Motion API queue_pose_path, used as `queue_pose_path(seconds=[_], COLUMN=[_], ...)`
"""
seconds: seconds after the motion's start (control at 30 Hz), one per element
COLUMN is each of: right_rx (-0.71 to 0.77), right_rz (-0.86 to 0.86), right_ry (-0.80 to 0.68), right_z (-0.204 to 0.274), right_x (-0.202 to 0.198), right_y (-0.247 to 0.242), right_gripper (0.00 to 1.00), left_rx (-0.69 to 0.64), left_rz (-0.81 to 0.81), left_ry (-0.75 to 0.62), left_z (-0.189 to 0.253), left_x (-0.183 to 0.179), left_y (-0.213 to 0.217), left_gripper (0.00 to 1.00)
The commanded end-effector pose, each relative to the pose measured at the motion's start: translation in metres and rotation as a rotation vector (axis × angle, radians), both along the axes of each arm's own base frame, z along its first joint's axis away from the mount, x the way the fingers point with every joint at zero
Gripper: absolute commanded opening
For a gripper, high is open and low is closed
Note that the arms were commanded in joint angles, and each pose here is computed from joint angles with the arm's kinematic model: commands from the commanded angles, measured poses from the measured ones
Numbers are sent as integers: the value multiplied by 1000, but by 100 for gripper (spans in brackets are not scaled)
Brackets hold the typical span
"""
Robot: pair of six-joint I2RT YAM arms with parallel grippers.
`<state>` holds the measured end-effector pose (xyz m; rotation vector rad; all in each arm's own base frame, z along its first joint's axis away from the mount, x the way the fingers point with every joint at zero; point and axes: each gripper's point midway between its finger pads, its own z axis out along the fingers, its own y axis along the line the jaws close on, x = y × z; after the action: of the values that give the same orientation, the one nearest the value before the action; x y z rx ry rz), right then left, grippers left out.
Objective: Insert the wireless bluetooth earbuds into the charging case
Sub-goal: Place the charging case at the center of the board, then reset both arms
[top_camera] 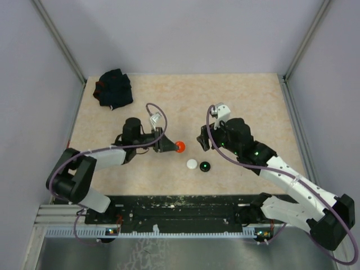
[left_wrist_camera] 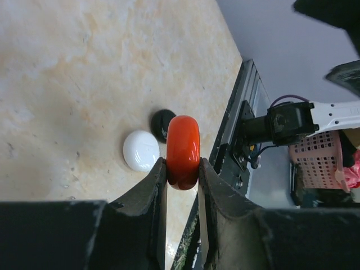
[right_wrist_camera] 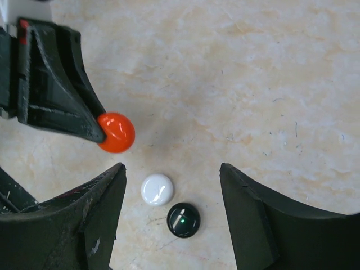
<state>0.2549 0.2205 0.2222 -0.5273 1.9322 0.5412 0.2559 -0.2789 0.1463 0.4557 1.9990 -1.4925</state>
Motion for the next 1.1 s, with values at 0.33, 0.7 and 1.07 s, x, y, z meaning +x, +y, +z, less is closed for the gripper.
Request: queue_pose_path(seconds=[0.33,0.7,1.07], right_rx=[-15,-44,-119], right_rz=[-91,-106,-233], right_ry=[-57,-37,-15], right_z=[1,-6,-10], right_x=[3,4,5], right_y=[-21,-24,-53], right_gripper=[68,69,76], left_rx=[98,287,546], left_rz=[20,127,489], left_ry=[291,267,136], left_z=[-95,-121,-78], left_x=[2,15,47], left_y=[-38,-18,78], left_gripper=[31,71,100])
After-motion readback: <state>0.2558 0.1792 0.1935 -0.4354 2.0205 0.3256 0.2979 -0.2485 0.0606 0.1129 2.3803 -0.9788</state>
